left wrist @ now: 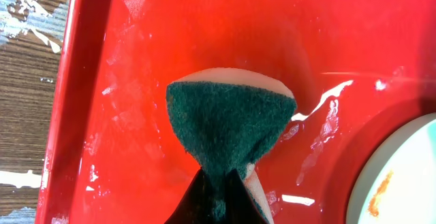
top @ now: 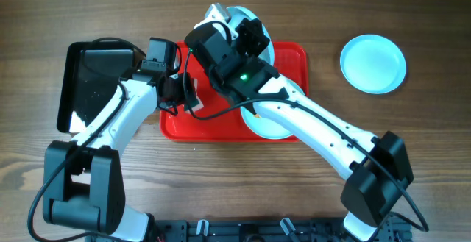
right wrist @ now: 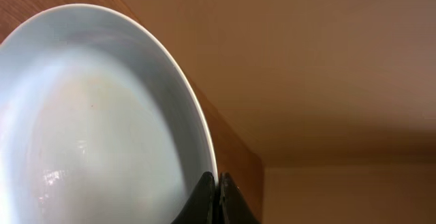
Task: Clean dirty plates on tray and stack at the side
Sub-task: 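Lift the scrubbed plate with the right gripper and carry it right, then lower the plate onto the cleaned plate and release it, then move the right gripper back to grasp the rim of the last plate, then scrub the last plate with the sponge in the left gripper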
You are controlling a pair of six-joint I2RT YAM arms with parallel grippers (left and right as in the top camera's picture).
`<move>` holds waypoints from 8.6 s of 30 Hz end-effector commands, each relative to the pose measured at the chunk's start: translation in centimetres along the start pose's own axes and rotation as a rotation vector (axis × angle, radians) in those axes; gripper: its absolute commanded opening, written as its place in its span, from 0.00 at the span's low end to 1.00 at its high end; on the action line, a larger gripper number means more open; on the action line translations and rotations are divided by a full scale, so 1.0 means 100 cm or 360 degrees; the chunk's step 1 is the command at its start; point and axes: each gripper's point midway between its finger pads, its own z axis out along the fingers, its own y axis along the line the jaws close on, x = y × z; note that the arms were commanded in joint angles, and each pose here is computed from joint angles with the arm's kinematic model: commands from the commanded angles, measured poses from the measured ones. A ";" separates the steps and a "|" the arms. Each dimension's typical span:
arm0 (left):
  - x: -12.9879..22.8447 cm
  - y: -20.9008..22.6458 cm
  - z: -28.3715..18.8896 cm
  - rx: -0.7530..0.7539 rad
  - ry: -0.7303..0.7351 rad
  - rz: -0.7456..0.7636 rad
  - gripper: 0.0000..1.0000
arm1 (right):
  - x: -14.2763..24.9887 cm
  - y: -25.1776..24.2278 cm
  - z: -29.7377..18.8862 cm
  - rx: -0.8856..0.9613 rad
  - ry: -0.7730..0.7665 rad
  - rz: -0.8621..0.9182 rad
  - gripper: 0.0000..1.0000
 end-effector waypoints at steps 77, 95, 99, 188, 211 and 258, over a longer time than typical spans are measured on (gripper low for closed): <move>-0.001 -0.003 0.005 0.0032 -0.0004 -0.0003 0.04 | 0.422 -0.008 0.180 -0.0476 0.1030 0.2693 0.32; -0.006 -0.006 0.005 0.0049 -0.0035 0.0002 0.04 | 0.199 0.113 0.074 -0.1405 0.0555 0.1192 0.65; -0.006 -0.006 0.005 0.0049 -0.0036 0.0002 0.04 | 0.182 0.125 0.076 -0.1566 0.0694 0.1045 0.70; -0.032 0.031 0.036 -0.0730 -0.0356 0.0403 0.04 | 0.133 0.236 0.029 -0.1811 0.1233 0.1232 0.04; 0.017 -0.076 0.056 0.0290 0.0104 0.0350 0.04 | 0.135 0.237 0.028 -0.1811 0.1246 0.1232 0.04; 0.031 0.021 0.051 -0.0480 0.0180 0.0247 0.04 | 0.147 0.234 0.030 -0.1703 0.1348 0.1252 0.04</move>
